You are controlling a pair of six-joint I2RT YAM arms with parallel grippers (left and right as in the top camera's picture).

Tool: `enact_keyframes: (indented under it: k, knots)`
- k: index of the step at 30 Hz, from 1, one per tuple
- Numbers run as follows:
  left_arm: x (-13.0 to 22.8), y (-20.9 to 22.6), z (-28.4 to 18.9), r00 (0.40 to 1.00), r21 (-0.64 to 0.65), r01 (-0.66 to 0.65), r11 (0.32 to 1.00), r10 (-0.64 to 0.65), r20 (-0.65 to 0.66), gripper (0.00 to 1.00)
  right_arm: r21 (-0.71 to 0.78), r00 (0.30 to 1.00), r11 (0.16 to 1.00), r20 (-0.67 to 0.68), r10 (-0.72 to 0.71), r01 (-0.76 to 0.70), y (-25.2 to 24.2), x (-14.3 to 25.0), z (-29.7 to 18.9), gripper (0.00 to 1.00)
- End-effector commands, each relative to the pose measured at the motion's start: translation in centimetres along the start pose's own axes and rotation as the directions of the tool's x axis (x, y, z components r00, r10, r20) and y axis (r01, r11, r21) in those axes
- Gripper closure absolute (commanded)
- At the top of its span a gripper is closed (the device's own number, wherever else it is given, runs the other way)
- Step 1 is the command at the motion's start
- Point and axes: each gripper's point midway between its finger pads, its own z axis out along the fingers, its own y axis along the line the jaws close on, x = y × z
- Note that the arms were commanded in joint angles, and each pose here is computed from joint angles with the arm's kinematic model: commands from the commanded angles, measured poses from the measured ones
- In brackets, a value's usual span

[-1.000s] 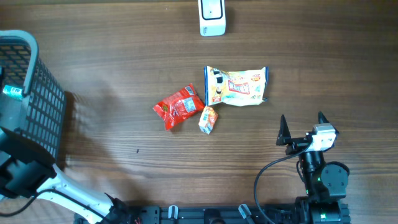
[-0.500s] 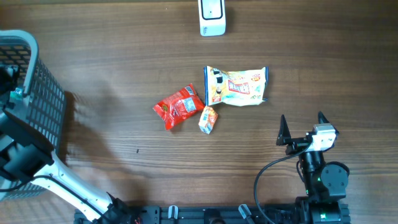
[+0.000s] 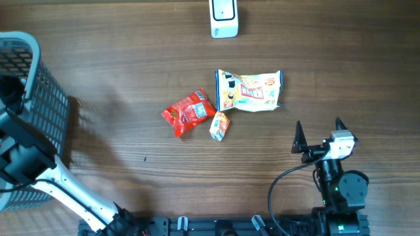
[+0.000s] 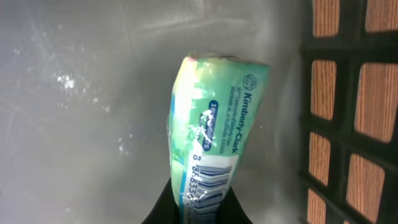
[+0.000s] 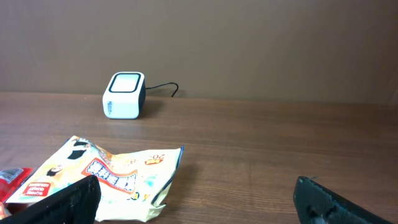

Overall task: Scan the item barcode
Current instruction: 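Reach the left gripper into the basket and grasp the green tissue pack, then drop the green tissue pack onto the pile and raise the left arm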

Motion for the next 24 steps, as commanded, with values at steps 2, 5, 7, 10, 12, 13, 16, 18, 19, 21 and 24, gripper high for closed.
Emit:
enact_keyframes:
  k: [2,5,7,10,12,13,16,18,19,21,24]
  knots:
    - [-1.5,-1.0,-9.6,0.986,0.112,-0.008,0.994,-0.01,0.165,0.96,-0.004,1.0,1.0,0.006,-0.01,0.01,0.1,-0.1,0.0,0.0]
    - [-1.4,-1.3,-16.5,0.963,0.2,-0.028,0.979,-0.028,0.269,0.96,-0.004,1.0,1.0,0.006,-0.011,0.011,0.1,-0.1,0.0,0.0]
    - [-1.0,-1.1,-20.8,0.941,0.256,-0.045,0.966,-0.045,0.334,0.96,-0.004,1.0,1.0,0.006,-0.01,0.01,0.1,-0.1,0.0,0.0]
    - [3.9,-3.5,-28.2,0.946,0.468,-0.163,0.868,0.003,0.324,0.96,-0.004,1.0,1.0,0.006,-0.011,0.011,0.1,-0.1,0.0,0.0]
    - [9.1,-6.2,-31.7,0.956,0.61,-0.262,0.748,0.115,0.27,0.96,-0.004,1.0,1.0,0.006,-0.01,0.01,0.1,-0.1,0.0,0.0]
    - [12.6,-7.6,-33.9,0.943,0.658,-0.327,0.678,0.186,0.277,0.96,-0.004,1.0,1.0,0.006,-0.01,0.01,0.1,-0.1,0.0,0.0]
    - [21.6,-9.9,-38.9,0.824,0.64,-0.566,0.52,0.354,0.441,0.96,-0.004,1.0,1.0,0.006,-0.01,0.01,0.1,-0.1,0.0,0.0]
    - [28.4,-10.2,-39.3,0.737,0.571,-0.675,0.467,0.471,0.485,0.96,-0.004,1.0,1.0,0.006,-0.01,0.01,0.1,-0.1,0.0,0.0]
    - [32.9,-9.9,-37.6,0.674,0.535,-0.728,0.428,0.59,0.445,0.96,-0.004,1.0,1.0,0.006,-0.011,0.011,0.1,-0.1,0.0,0.0]
    - [39.7,-8.9,-33.6,0.548,0.484,-0.799,0.357,0.764,0.34,0.96,-0.004,1.0,1.0,0.006,-0.01,0.01,0.1,-0.1,0.0,0.0]
    - [49.4,-7.4,-24.6,0.323,0.391,-0.89,0.234,0.929,0.179,0.96,-0.004,1.0,1.0,0.006,-0.01,0.01,0.1,-0.1,0.0,0.0]
